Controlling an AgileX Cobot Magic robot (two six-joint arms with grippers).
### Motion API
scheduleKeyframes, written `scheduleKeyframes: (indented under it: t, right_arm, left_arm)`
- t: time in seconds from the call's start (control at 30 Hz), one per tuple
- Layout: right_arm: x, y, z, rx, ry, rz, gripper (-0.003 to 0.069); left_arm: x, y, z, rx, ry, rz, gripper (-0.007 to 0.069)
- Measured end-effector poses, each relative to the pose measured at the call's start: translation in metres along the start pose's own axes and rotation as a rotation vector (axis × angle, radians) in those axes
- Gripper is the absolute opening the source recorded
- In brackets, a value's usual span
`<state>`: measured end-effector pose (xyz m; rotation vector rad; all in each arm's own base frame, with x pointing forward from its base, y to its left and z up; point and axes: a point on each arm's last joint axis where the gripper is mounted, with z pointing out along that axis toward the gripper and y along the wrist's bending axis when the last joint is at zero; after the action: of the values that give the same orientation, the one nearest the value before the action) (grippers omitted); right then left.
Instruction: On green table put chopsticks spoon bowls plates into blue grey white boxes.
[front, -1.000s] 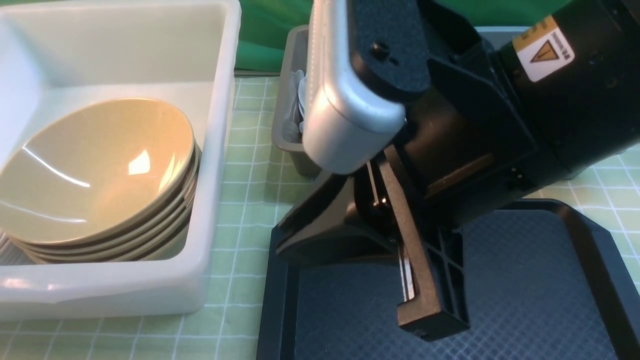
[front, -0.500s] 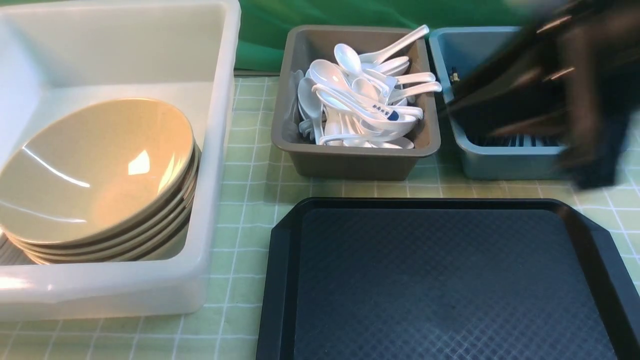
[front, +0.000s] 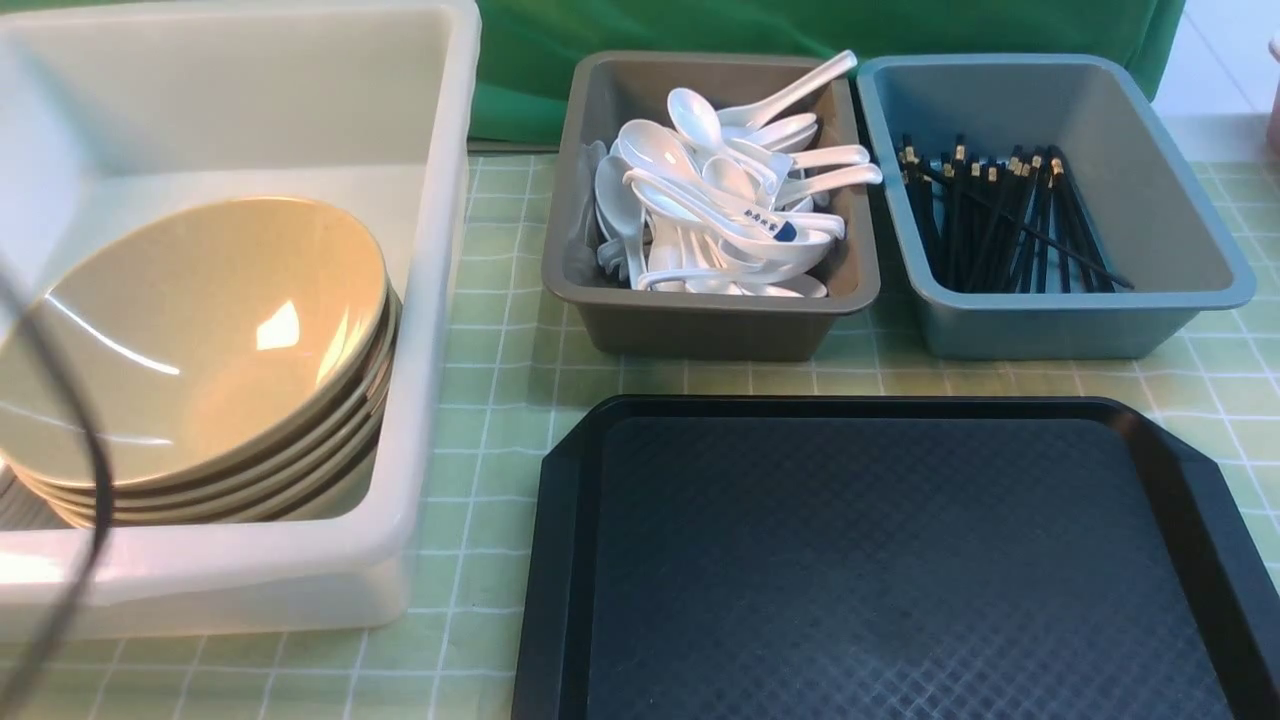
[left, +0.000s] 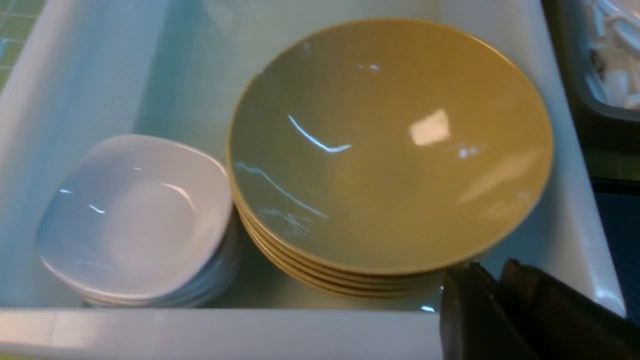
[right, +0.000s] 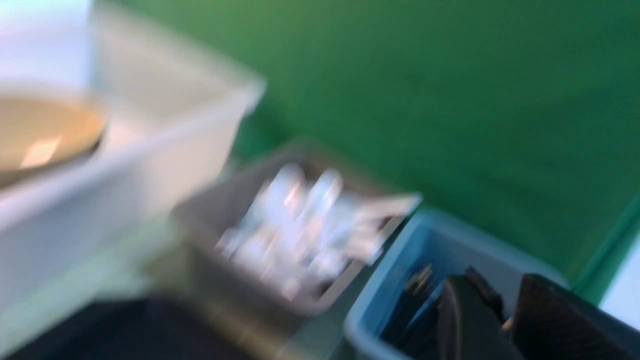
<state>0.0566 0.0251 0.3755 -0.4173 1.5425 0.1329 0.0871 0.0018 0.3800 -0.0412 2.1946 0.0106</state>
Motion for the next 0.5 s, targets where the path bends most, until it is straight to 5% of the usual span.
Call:
scheduleKeyframes:
  t: [0.27, 0.5]
  right_arm:
    - [0.104, 0.021, -0.008, -0.020, 0.159, 0.180, 0.0111]
    - [0.111, 0.020, -0.005, -0.004, 0.147, 0.179, 0.0024]
  left_arm:
    - [0.083, -0.015, 0.004, 0.217, -0.251, -0.037, -0.0002]
    - [0.084, -0.014, 0.002, 0.239, -0.483, -0.101, -0.0002]
